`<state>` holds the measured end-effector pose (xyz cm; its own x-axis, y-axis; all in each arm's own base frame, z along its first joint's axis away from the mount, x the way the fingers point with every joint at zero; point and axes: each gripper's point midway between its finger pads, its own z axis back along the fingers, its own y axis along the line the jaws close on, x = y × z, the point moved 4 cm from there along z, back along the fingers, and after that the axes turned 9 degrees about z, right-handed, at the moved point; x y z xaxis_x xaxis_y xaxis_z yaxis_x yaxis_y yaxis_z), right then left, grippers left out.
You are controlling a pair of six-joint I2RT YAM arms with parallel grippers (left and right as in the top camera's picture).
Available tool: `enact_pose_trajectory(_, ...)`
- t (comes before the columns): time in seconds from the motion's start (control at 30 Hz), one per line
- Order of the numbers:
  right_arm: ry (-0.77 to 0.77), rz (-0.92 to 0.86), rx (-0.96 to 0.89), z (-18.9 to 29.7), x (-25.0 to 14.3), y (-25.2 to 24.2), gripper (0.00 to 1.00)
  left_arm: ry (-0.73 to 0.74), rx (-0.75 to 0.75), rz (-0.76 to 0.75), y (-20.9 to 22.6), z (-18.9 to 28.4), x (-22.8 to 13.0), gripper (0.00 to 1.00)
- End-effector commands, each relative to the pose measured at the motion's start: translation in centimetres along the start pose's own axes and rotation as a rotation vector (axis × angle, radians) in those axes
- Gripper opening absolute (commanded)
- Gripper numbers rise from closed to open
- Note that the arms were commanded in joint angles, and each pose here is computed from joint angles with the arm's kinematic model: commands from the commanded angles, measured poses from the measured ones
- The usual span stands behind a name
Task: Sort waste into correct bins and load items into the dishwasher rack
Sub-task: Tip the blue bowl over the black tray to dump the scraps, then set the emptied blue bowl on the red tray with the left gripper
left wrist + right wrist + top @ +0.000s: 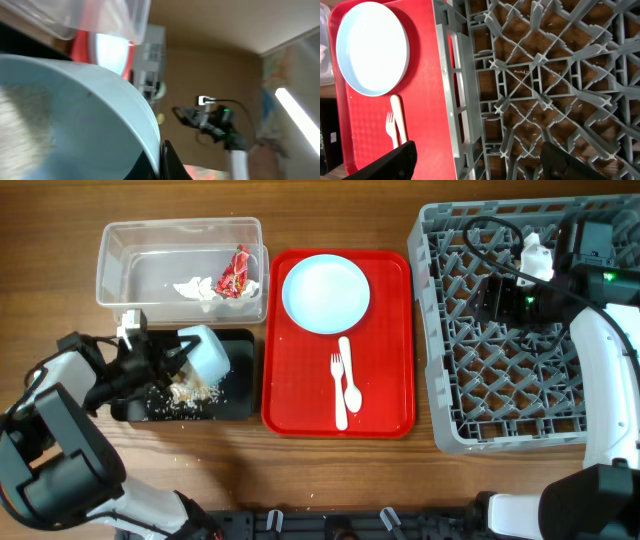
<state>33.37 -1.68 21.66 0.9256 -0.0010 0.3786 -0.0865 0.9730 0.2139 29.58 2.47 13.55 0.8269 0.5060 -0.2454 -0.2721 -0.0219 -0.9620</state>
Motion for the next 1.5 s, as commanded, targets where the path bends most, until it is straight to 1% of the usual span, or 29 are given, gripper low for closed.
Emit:
enact_pose_trajectory(0.0,-0.012,0.004,0.015,0.4,0.0,0.4,0.80,0.008,-0.130,0.107,-1.2,0.3,0.0,0.04)
enact_pose_trajectory(0.53,-0.010,0.003,0.015,0.4,-0.1,0.4,0.80,0.009,-0.130,0.111,-1.2,0.3,0.0,0.04)
enact_pose_trajectory(0.6,-0.010,0.003,0.015,0.4,-0.1,0.4,0.80,0.018,-0.127,0.090,-1.4,0.0,-0.2,0.04)
enact_pose_trajectory(0.67,-0.010,0.003,0.015,0.4,-0.1,0.4,0.80,0.047,-0.104,0.009,-2.0,-0.9,-1.0,0.04)
enact_pose_trajectory(0.83,-0.011,0.003,0.016,0.4,-0.1,0.4,0.80,0.199,0.147,-0.258,-4.4,-5.8,-4.8,0.04)
enact_pose_trajectory(0.87,-0.011,0.003,0.015,0.4,-0.1,0.4,0.80,0.238,0.227,-0.310,-4.4,-7.4,-5.7,0.04)
enact_pose_trajectory(0.93,-0.010,0.003,0.015,0.4,-0.1,0.4,0.80,0.280,0.383,-0.390,-3.7,-10.7,-7.1,0.04)
enact_pose_trajectory(1.0,-0.008,0.002,0.016,0.4,-0.1,0.4,0.80,0.302,0.482,-0.466,-2.6,-13.5,-8.2,0.04)
enact_pose_trajectory(1.03,-0.006,0.001,0.016,0.4,-0.2,0.4,0.80,0.301,0.555,-0.523,-1.8,-15.4,-9.0,0.04)
enact_pose_trajectory(1.13,0.000,-0.001,0.017,0.4,-0.3,0.4,0.80,0.255,0.686,-0.640,-0.2,-19.3,-10.8,0.04)
enact_pose_trajectory(1.23,0.002,-0.001,0.018,0.4,-0.3,0.4,0.80,0.163,0.816,-0.689,1.6,-21.4,-11.8,0.04)
enact_pose_trajectory(1.37,0.002,-0.001,0.018,0.4,-0.3,0.4,0.80,0.125,0.902,-0.748,3.3,-22.6,-12.6,0.04)
enact_pose_trajectory(1.47,0.002,-0.001,0.018,0.4,-0.3,0.4,0.80,0.137,0.914,-0.765,4.1,-23.2,-13.0,0.04)
